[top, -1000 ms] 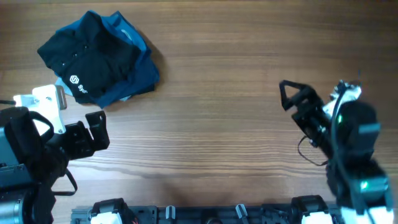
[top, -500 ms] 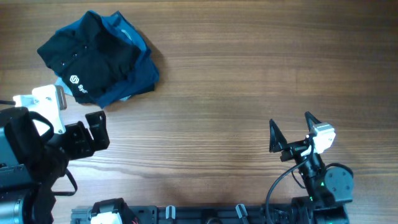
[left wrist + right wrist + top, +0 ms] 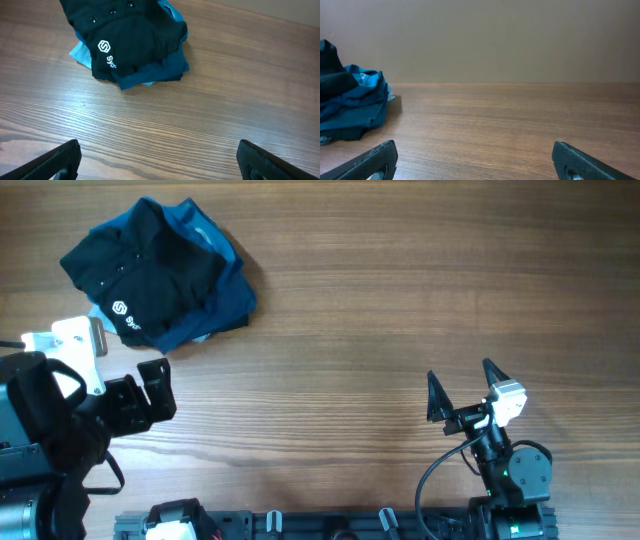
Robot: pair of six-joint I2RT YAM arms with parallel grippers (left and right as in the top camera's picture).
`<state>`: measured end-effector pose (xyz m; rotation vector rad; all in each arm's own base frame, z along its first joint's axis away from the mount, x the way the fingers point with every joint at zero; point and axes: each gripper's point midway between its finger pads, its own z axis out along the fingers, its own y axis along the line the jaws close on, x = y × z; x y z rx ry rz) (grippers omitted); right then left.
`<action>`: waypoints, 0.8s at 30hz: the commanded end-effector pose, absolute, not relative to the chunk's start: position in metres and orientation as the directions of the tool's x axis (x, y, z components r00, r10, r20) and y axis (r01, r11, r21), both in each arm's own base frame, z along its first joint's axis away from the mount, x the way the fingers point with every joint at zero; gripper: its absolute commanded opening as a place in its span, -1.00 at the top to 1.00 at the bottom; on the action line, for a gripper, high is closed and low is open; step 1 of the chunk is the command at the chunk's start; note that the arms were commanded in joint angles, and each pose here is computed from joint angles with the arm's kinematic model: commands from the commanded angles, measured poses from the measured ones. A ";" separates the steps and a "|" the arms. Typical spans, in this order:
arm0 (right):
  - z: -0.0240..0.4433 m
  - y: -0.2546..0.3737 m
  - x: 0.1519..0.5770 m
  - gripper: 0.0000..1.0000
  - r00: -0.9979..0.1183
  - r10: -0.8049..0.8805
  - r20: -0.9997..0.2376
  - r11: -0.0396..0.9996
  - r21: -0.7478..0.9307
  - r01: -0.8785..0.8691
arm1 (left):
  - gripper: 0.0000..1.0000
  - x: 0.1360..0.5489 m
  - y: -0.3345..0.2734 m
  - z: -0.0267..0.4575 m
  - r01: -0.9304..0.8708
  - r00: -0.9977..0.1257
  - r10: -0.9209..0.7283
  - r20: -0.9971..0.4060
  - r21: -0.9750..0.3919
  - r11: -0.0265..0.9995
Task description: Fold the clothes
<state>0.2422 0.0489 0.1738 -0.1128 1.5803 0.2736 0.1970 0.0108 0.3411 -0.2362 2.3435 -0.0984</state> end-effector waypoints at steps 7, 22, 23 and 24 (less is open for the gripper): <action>0.176 0.049 0.242 -1.00 -0.018 0.083 -0.996 0.965 0.085 -0.248 | -1.00 0.197 0.010 0.343 -0.143 -0.684 -0.203 -0.700 -0.145 0.979; 0.176 0.049 0.242 -1.00 -0.018 0.083 -0.996 0.965 0.085 -0.248 | -0.99 0.216 -0.010 0.382 0.057 -0.258 -0.136 -0.956 -0.156 0.986; 0.176 0.049 0.242 -1.00 -0.018 0.083 -0.996 0.965 0.085 -0.248 | -0.99 0.218 -0.012 0.376 0.081 -0.226 -0.131 -0.965 -0.152 0.985; 0.176 0.049 0.242 -1.00 -0.018 0.083 -0.996 0.965 0.085 -0.248 | -0.99 0.221 -0.015 0.369 0.106 -0.194 -0.126 -0.973 -0.149 0.983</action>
